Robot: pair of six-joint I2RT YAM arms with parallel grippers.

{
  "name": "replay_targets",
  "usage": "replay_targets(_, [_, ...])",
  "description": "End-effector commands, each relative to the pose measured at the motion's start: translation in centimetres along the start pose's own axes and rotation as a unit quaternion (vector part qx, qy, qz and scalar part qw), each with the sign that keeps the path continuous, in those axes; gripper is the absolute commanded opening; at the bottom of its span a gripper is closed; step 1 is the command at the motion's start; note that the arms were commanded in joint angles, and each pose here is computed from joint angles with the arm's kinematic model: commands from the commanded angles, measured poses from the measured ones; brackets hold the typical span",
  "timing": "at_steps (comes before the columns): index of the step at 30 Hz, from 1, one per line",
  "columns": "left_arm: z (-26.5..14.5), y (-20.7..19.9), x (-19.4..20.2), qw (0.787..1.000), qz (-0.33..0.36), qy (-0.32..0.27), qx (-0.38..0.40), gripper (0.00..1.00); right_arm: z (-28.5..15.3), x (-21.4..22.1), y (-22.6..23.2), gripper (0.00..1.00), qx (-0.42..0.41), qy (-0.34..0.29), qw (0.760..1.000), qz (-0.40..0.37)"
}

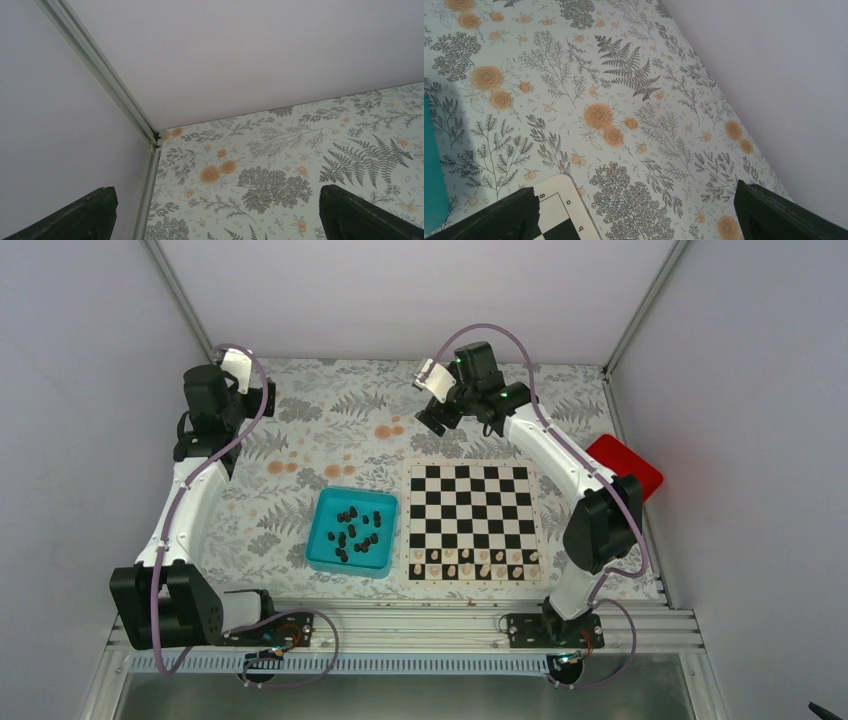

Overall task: Set up the chess pieces on the board
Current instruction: Pick up the chess piece from the storage box.

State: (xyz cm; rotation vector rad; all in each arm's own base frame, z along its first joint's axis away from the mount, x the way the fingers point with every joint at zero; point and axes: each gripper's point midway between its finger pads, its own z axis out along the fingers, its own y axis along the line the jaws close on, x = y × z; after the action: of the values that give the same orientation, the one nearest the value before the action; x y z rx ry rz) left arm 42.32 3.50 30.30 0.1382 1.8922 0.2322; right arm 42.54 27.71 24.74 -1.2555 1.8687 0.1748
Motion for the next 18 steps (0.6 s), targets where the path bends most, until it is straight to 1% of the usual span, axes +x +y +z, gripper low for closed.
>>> replay_targets(1, [-0.8, 0.5, -1.3, 1.000, 0.004, -0.024, -0.007, 1.00, 0.0, -0.5, -0.2, 1.00, 0.009, 0.000, 1.000, -0.014])
replay_targets(6, [-0.6, 0.1, -1.2, 1.000, 0.018, -0.017, 0.007, 1.00, -0.1, -0.4, -0.6, 1.00, 0.020, 0.001, 1.000, -0.010])
replay_targets(12, [-1.1, -0.8, -0.9, 0.998, 0.047, -0.028, 0.029, 1.00, 0.5, 0.0, -0.3, 1.00, 0.007, 0.011, 1.000, -0.003])
replay_targets(14, [-1.1, -0.9, -0.8, 0.997, 0.058, -0.032, 0.028, 1.00, 0.5, -0.6, 0.9, 1.00, -0.026, 0.011, 1.000, 0.002])
replay_targets(16, [-0.9, -0.4, -0.9, 0.998, 0.058, -0.035, 0.014, 1.00, 0.2, -2.1, 2.9, 0.99, -0.069, -0.002, 0.998, -0.002])
replay_targets(18, [-0.4, 0.1, -0.7, 0.998, 0.055, -0.027, 0.000, 1.00, 0.4, -3.0, 5.6, 0.95, -0.106, -0.002, 0.994, -0.015])
